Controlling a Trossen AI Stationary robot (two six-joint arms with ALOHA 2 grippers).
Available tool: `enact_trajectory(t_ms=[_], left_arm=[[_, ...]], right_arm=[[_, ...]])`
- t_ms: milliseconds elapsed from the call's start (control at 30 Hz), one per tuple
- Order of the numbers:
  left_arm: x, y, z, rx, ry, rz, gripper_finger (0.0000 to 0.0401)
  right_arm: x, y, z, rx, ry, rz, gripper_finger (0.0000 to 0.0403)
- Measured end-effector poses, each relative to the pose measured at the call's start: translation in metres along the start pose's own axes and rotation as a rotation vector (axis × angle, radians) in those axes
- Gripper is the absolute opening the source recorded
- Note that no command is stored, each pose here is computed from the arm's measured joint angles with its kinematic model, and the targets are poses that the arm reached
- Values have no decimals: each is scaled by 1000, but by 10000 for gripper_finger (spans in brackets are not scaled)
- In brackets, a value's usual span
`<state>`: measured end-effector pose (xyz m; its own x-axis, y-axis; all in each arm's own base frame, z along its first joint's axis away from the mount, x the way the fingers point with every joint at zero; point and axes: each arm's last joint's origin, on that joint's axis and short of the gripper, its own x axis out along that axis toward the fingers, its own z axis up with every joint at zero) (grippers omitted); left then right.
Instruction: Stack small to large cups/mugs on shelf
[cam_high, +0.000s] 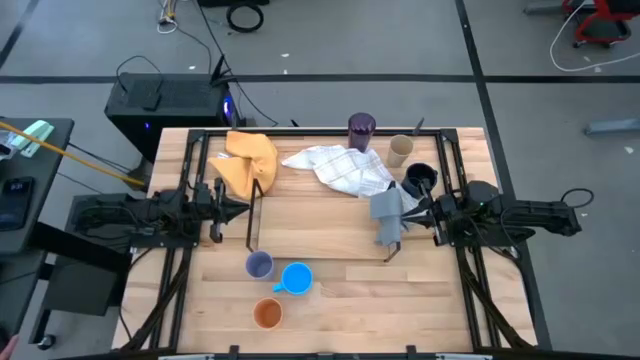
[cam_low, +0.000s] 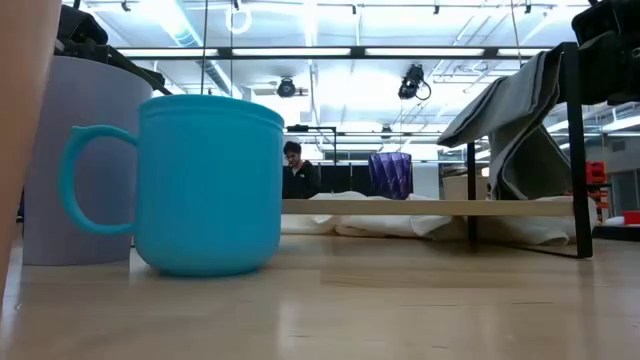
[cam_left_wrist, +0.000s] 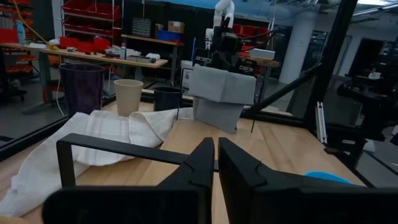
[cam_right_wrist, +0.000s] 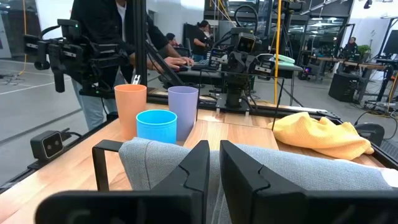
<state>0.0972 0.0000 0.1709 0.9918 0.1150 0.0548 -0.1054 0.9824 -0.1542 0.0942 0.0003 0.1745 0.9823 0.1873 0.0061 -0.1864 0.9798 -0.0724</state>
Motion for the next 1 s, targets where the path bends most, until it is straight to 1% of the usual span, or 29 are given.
enact_trajectory(t_ms=[367, 800, 1000], left_arm=[[0, 0, 0, 0, 0, 0, 41], [0, 0, 0, 0, 0, 0, 28], [0, 0, 0, 0, 0, 0, 34]], right_arm=[[0, 0, 0, 0, 0, 0, 45], [0, 0, 0, 0, 0, 0, 45], [0, 0, 0, 0, 0, 0, 45]])
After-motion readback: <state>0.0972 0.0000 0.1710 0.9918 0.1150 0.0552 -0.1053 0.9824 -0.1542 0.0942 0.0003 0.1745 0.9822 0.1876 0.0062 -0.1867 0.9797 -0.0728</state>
